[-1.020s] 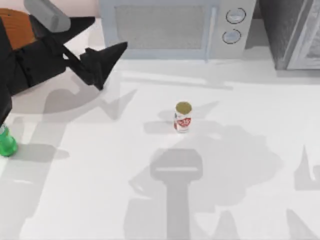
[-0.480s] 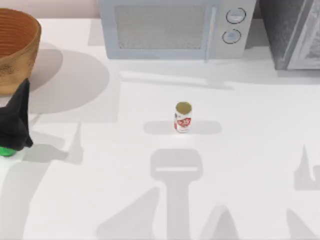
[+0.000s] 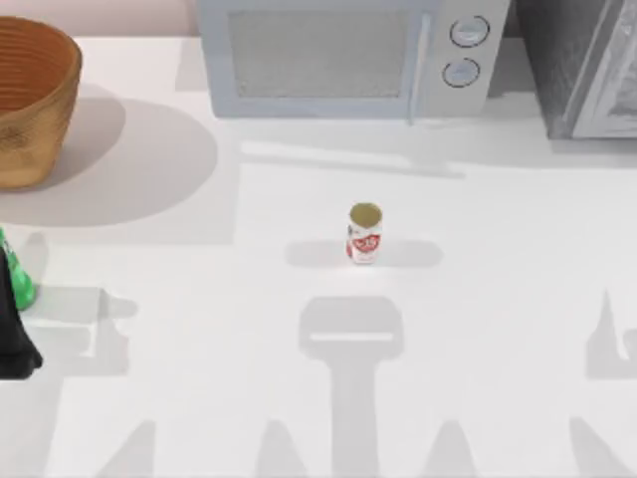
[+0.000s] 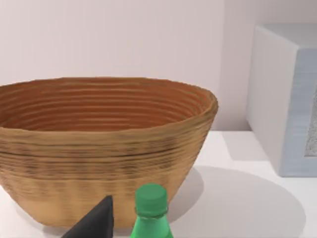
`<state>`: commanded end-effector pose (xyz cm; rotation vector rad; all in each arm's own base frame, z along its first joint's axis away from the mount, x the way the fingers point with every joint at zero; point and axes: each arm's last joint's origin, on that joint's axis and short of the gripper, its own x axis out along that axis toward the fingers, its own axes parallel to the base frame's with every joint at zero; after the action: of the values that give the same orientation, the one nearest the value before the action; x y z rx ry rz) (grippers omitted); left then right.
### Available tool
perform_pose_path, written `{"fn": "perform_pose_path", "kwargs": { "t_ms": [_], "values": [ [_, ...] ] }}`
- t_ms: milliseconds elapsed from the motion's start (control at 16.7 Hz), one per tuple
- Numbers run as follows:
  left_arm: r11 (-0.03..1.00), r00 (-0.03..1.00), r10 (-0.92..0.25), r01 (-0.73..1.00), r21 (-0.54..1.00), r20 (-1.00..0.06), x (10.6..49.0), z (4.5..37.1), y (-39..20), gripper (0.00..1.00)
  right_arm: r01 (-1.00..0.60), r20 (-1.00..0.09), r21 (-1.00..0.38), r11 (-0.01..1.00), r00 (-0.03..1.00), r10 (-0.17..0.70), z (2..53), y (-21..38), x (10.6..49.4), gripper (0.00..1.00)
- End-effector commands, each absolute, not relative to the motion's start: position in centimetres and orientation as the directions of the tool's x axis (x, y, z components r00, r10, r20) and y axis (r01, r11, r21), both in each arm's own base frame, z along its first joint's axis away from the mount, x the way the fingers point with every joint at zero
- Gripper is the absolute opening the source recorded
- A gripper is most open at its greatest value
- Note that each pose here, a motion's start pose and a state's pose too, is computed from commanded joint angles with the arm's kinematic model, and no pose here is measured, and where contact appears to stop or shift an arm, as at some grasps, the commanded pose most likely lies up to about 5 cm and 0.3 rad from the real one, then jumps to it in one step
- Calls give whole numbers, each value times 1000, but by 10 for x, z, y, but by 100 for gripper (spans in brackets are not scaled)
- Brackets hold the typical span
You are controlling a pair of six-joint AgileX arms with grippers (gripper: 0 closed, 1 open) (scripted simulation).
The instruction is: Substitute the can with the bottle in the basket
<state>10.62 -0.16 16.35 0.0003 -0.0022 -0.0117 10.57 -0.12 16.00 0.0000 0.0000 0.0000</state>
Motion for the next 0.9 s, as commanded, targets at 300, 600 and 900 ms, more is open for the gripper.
{"fn": "perform_pose_path", "kwargs": {
  "t_ms": [300, 600, 900],
  "values": [
    [1000, 1000, 0, 0, 0, 0, 106, 160, -1, 100, 0, 0, 0, 1000, 1000, 0, 160, -1, 106, 100],
    [1000, 1000, 5, -5, 3, -13, 110, 160, 0, 100, 0, 0, 0, 1000, 1000, 0, 160, -1, 106, 100],
    [1000, 998, 5, -4, 15, -57, 127, 158, 4, 100, 0, 0, 0, 1000, 1000, 0, 160, -1, 106, 100]
  ]
}}
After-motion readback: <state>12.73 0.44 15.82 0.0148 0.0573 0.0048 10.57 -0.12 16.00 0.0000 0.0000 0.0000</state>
